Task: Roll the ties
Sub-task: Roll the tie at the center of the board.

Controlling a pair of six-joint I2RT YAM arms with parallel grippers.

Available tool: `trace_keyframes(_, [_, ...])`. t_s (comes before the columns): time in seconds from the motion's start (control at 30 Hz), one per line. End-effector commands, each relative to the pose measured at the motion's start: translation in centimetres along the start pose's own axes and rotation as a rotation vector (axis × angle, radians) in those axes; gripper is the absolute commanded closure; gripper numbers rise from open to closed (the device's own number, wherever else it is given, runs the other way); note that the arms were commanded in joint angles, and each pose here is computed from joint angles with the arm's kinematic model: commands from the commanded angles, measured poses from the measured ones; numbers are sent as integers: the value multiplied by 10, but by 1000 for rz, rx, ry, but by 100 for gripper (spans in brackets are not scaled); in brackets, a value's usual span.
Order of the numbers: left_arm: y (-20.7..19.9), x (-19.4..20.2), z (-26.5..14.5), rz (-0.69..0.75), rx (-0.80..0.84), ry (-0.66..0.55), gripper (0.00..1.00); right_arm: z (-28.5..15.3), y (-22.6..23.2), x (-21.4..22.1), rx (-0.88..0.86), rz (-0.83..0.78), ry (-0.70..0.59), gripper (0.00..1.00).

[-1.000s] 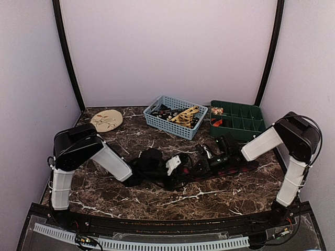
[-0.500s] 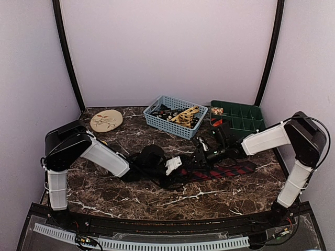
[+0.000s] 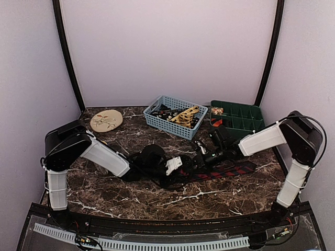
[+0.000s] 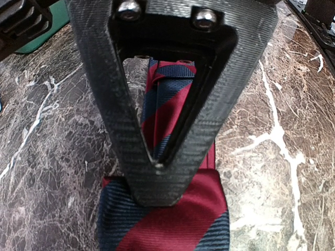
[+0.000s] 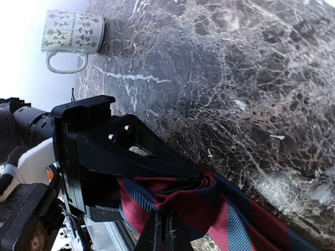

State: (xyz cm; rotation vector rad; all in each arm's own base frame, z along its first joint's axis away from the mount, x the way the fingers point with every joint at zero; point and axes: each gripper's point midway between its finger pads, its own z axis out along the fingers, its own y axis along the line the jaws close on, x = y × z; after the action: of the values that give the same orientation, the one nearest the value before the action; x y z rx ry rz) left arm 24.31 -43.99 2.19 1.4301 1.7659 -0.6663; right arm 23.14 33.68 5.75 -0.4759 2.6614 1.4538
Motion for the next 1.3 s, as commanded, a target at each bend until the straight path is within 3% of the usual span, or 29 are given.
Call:
trace_keyframes(0.0, [-9, 61, -4, -23, 15, 222, 79, 4, -2, 2, 1, -5, 11, 100])
trace_keyframes(0.13, [-8, 61, -5, -24, 9, 226, 73, 3, -6, 5, 14, 2, 10, 100])
trace_keyframes(0.33, [-6, 25, -20, -66, -12, 61, 40, -1, -33, 16, 63, 42, 6, 100])
trace_keyframes(0.57, [-10, 0, -25, -122, 10, -96, 28, -9, -68, 30, 139, 72, 2, 100])
trace_keyframes(0.8, [-16, -17, -9, -194, 70, -217, 27, -10, -76, 36, 157, 76, 2, 100])
trace_keyframes(1.1, [-18, -20, 19, -123, 85, -244, 26, -4, -81, 39, 161, 79, 10, 100])
trace_keyframes(1.2, [-24, -21, 22, -96, 122, -274, 32, -3, -84, 41, 163, 79, 10, 100])
trace_keyframes(1.27, [-23, -22, 26, -90, 125, -265, 45, -1, -84, 40, 160, 75, 9, 100])
